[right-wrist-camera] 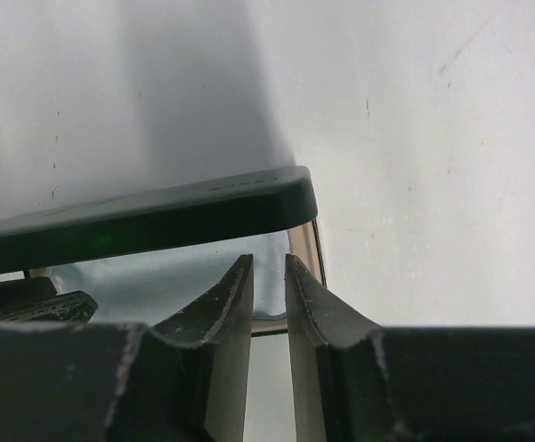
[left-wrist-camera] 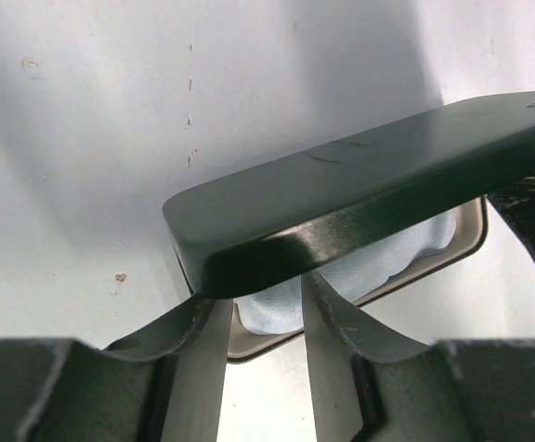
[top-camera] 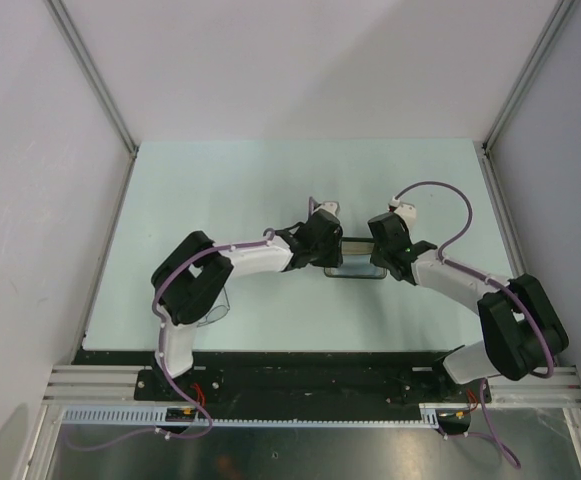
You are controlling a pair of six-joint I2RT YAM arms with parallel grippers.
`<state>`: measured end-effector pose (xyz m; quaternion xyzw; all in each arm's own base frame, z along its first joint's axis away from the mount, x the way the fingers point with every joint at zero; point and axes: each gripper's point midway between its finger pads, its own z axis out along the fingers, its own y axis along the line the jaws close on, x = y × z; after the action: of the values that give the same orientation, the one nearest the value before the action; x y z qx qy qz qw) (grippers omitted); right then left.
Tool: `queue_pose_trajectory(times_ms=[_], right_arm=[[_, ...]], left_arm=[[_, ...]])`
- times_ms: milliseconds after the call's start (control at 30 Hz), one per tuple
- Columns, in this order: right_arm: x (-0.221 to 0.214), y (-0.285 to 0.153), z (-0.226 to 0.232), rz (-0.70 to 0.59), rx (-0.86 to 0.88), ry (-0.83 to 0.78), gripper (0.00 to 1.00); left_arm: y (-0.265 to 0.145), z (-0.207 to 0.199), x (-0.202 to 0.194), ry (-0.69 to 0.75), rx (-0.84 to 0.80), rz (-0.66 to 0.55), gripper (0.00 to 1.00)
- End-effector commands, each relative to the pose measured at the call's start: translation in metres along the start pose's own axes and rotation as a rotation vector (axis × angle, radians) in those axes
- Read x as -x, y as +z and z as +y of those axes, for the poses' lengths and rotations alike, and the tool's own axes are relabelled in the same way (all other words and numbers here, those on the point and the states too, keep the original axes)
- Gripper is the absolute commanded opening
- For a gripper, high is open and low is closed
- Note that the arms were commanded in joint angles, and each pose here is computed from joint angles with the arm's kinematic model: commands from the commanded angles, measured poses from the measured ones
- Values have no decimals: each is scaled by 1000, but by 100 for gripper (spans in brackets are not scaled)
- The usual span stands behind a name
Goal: Organize the sunglasses
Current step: Smooth out the folded cleaning cloth near the sunglasses case.
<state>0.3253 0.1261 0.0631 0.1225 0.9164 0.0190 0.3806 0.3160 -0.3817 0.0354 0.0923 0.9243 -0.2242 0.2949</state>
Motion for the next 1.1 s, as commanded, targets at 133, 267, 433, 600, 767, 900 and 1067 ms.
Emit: queue_pose_trajectory(times_ms=[133, 267, 433, 600, 767, 900, 1067], right_arm=[[0, 0, 8, 4, 25, 6, 12], [-6, 5, 14, 23, 43, 0, 6], [-17, 14, 14, 59, 40, -6, 1], [-25, 21, 10, 80, 19, -8, 0], [-27, 25, 5, 85, -7, -9, 0], [-28, 26, 2, 86, -20, -10, 0], [-30, 28, -1, 88, -37, -4, 0]], left_arm=[[-28, -32, 32, 1, -93, -73, 33], [-22, -32, 25, 0, -97, -51, 24], [-11, -32, 16, 0, -100, -19, 20], [-4, -27, 10, 1, -82, -5, 17], [-1, -20, 3, 0, -62, 7, 14], [1, -16, 0, 2, -51, 12, 13], [3, -10, -6, 5, -33, 20, 12]])
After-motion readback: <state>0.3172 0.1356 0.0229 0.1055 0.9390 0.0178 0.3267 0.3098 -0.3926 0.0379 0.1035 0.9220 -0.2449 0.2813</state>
